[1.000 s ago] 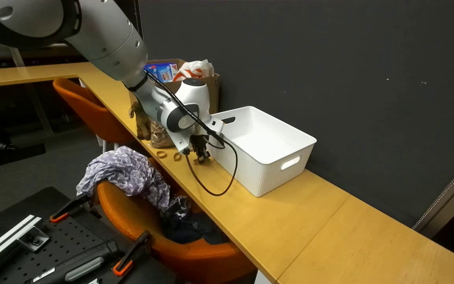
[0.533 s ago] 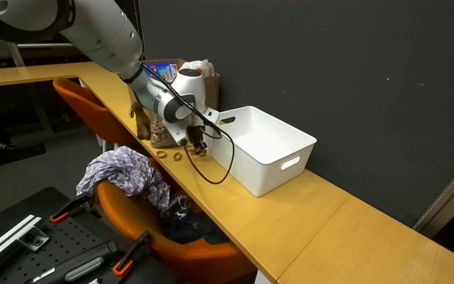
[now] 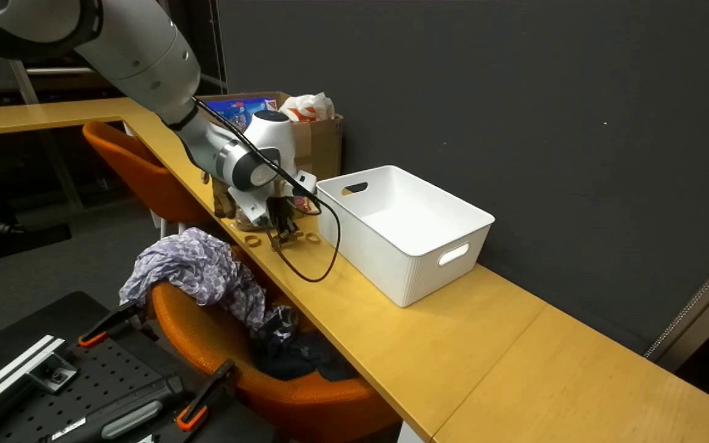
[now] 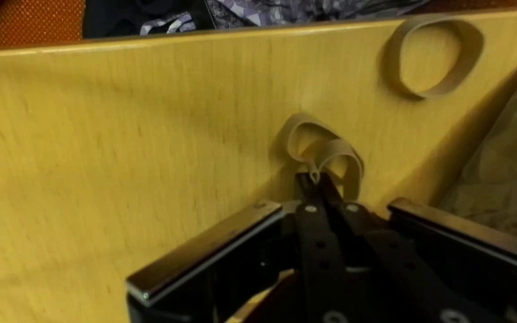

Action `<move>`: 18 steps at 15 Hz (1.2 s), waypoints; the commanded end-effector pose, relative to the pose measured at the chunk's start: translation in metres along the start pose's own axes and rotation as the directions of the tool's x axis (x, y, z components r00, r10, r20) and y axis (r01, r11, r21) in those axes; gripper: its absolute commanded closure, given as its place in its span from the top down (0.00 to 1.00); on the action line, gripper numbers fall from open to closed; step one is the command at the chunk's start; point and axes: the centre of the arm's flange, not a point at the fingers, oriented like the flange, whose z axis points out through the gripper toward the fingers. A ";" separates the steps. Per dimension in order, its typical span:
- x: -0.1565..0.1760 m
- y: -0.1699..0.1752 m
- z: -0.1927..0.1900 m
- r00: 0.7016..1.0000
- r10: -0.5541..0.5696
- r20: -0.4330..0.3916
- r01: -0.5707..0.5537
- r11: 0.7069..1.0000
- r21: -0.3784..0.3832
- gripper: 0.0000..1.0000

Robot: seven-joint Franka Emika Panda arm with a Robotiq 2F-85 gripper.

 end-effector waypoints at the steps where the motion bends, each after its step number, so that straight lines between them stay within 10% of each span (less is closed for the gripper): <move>1: -0.013 -0.004 -0.006 1.000 -0.010 0.022 0.010 1.000 -0.010 0.01; 3: -0.016 -0.004 -0.001 0.999 -0.013 0.031 0.013 1.000 -0.013 0.02; 4: -0.017 -0.004 0.000 0.999 -0.015 0.035 0.016 1.000 -0.014 0.28; 8: -0.017 -0.003 0.005 0.999 -0.013 0.044 0.014 1.000 -0.021 0.50; 9: -0.016 -0.002 0.007 0.999 -0.013 0.044 0.014 1.000 -0.021 0.13; 18: -0.014 0.001 0.002 0.999 -0.002 0.041 0.003 1.000 -0.024 0.01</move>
